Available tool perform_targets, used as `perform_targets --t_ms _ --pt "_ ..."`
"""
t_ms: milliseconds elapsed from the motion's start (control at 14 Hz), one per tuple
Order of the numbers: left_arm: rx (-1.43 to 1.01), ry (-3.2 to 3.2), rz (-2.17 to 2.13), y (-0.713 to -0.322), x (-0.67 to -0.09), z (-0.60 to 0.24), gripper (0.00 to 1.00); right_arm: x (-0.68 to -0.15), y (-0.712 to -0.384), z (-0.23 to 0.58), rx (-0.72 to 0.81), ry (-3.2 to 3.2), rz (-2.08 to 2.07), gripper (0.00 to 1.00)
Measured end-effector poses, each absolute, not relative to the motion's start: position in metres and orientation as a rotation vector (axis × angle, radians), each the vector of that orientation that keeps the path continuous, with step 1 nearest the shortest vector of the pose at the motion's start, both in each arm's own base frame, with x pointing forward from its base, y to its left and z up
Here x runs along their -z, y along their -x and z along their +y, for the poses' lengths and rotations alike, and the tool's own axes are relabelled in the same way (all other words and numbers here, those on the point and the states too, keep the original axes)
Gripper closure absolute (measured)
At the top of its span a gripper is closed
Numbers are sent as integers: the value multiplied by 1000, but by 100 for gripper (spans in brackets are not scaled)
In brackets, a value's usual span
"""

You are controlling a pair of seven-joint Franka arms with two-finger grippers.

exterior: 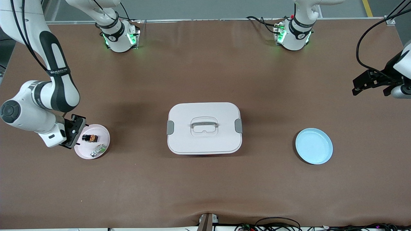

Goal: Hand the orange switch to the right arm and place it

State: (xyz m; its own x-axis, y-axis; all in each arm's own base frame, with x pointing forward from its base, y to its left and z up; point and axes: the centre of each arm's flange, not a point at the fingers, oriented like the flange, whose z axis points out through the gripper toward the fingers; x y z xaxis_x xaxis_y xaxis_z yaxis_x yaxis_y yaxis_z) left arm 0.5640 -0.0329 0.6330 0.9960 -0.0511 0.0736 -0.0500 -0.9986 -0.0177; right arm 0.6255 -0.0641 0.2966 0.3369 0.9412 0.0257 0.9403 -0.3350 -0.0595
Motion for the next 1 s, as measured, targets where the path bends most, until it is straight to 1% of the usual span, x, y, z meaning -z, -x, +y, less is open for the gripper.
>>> perform_targets --t_ms 285,499,784,997 --pt "143 3122 85 -549 -640 -34 0 -336 -626 -62 -6 2611 -1630 0" --pt "146 3122 95 -549 -641 -37 0 -362 -624 -60 -16 2668 -1517 0" --pt "145 3122 97 -549 -640 -39 0 -407 -628 -62 -62 2725 -1359 0" --pt "138 3122 88 -549 -637 -36 0 -438 -628 -64 -37 2832 -1155 0"
